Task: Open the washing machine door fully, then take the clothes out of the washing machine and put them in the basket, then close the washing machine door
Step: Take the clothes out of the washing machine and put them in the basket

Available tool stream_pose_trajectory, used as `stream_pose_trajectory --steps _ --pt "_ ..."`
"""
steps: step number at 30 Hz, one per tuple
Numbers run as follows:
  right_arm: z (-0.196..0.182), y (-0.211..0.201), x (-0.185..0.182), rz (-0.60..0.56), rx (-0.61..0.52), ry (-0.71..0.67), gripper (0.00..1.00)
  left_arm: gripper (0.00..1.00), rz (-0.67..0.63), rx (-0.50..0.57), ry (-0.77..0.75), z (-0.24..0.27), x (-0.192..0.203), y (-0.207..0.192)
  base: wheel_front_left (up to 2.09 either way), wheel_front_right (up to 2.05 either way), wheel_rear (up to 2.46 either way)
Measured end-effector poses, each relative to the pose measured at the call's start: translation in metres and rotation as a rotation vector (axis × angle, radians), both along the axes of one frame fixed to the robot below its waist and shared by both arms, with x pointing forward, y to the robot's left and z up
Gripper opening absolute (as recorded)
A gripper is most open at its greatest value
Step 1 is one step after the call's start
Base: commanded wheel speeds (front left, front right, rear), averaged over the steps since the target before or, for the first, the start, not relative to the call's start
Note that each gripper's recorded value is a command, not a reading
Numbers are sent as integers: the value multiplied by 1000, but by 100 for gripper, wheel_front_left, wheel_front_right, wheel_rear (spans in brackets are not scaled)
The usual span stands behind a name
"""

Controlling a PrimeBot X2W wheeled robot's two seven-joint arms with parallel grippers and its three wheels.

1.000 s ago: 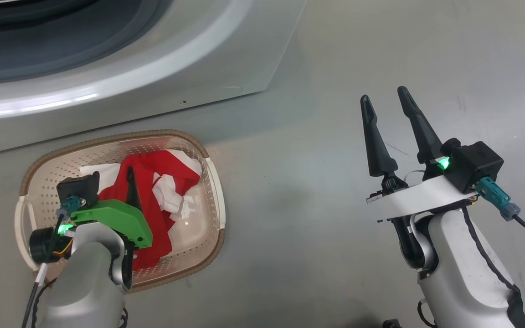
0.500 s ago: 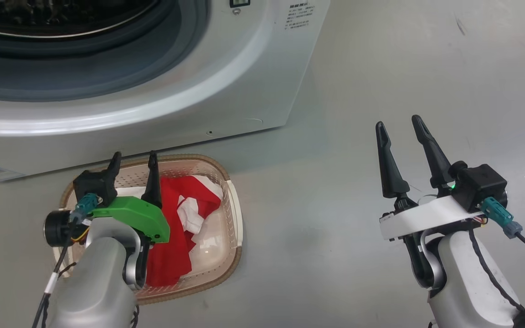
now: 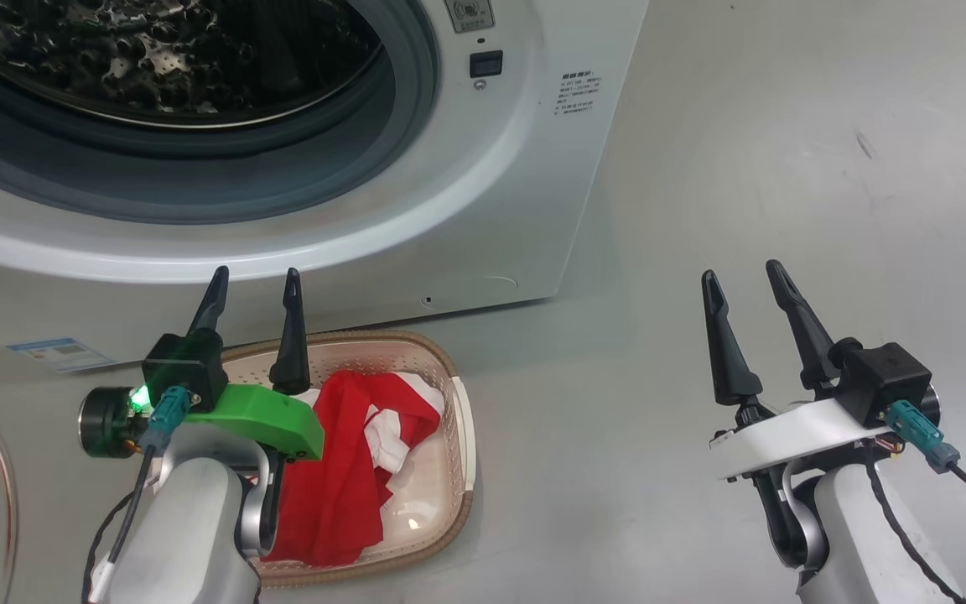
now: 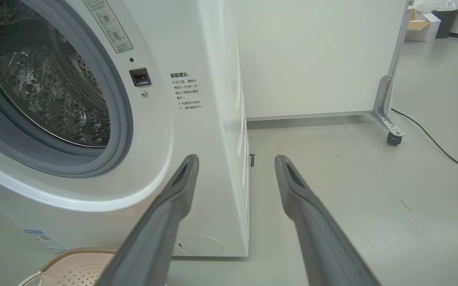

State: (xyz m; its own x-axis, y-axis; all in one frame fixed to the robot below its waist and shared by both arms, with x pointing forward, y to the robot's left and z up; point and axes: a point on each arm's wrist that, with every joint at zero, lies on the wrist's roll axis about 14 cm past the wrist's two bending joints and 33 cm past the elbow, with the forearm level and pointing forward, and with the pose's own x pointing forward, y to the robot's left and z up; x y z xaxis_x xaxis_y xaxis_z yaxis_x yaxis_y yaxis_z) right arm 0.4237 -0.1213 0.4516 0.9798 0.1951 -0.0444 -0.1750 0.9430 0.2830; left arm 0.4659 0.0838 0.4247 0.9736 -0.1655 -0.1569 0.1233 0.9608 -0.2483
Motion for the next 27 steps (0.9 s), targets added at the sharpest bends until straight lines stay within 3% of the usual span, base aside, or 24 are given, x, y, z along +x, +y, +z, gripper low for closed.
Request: stream_pose_trajectory --steps 11,27 --pt "14 0 -16 -5 -2 -28 100 100 20 28 -101 36 -26 10 0 0 0" --pt "20 8 -43 2 -1 -30 100 100 56 51 -113 43 -70 27 0 0 0"
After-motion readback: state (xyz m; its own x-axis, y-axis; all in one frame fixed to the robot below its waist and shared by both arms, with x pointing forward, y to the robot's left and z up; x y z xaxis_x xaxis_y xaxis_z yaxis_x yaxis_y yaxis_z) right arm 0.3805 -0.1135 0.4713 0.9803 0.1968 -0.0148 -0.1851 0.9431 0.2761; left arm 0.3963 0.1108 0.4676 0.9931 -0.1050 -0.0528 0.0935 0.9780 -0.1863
